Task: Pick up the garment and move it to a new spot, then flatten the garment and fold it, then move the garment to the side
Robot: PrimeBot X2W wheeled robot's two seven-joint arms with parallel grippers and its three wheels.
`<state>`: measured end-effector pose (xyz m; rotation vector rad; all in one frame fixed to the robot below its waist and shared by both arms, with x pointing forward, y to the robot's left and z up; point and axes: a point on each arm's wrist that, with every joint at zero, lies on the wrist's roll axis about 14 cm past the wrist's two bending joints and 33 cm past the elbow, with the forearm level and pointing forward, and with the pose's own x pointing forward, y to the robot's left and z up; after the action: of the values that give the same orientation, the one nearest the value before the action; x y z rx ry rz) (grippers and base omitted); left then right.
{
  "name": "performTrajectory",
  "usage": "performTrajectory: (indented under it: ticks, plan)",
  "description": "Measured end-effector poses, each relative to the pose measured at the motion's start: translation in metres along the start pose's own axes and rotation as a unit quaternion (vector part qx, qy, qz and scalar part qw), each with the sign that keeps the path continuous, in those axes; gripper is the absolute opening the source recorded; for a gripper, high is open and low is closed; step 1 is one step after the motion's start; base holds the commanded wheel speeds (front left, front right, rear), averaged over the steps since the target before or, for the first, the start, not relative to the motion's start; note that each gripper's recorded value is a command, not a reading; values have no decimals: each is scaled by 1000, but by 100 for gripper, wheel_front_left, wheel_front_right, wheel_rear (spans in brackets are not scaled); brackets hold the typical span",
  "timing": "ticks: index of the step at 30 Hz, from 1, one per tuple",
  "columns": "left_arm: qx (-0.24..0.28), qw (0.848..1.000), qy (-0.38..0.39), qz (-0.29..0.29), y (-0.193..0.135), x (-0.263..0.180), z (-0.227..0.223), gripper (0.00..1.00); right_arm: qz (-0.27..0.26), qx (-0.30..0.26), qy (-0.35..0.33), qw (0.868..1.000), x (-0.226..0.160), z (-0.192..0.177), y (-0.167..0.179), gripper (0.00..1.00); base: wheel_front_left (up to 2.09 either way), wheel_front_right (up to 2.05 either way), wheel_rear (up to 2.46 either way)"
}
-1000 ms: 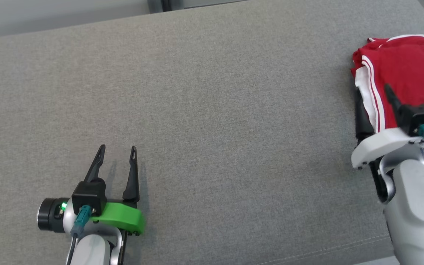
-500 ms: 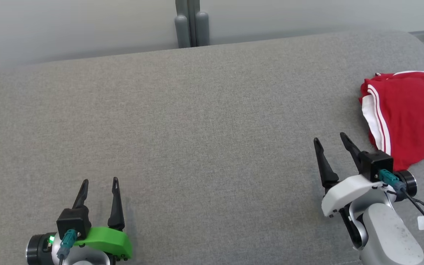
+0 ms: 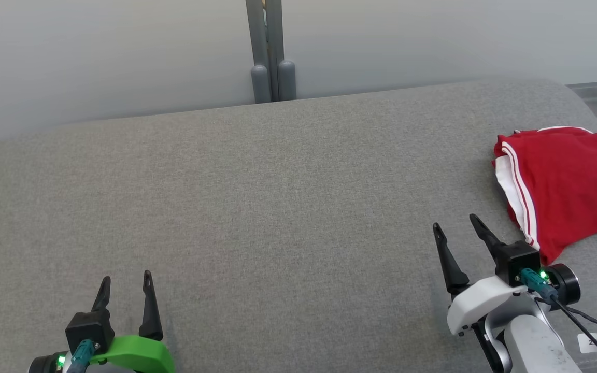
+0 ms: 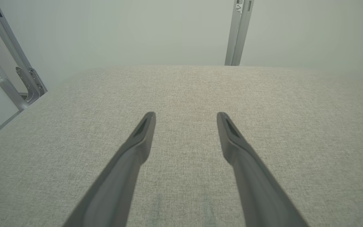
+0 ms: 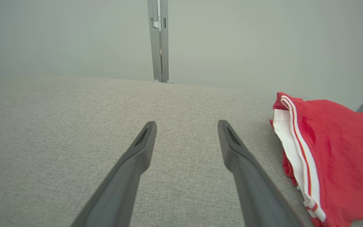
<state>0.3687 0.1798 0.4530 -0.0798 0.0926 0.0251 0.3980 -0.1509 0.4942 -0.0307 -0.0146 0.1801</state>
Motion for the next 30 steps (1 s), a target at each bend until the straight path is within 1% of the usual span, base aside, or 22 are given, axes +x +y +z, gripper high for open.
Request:
performTrajectory:
  ticks: [5,18,30]
  plan:
    - [-2,1000,-6,1,2,-1,4,100,-16,0,-17,1000,-4,11,-9,100,0,0,0]
    - [-8,1000,-13,-1,6,-6,8,100,-10,4,-38,999,-4,24,-2,100,0,0,0]
    - [-8,1000,-10,-3,5,-6,6,100,-10,11,-37,999,-2,23,-2,100,0,0,0]
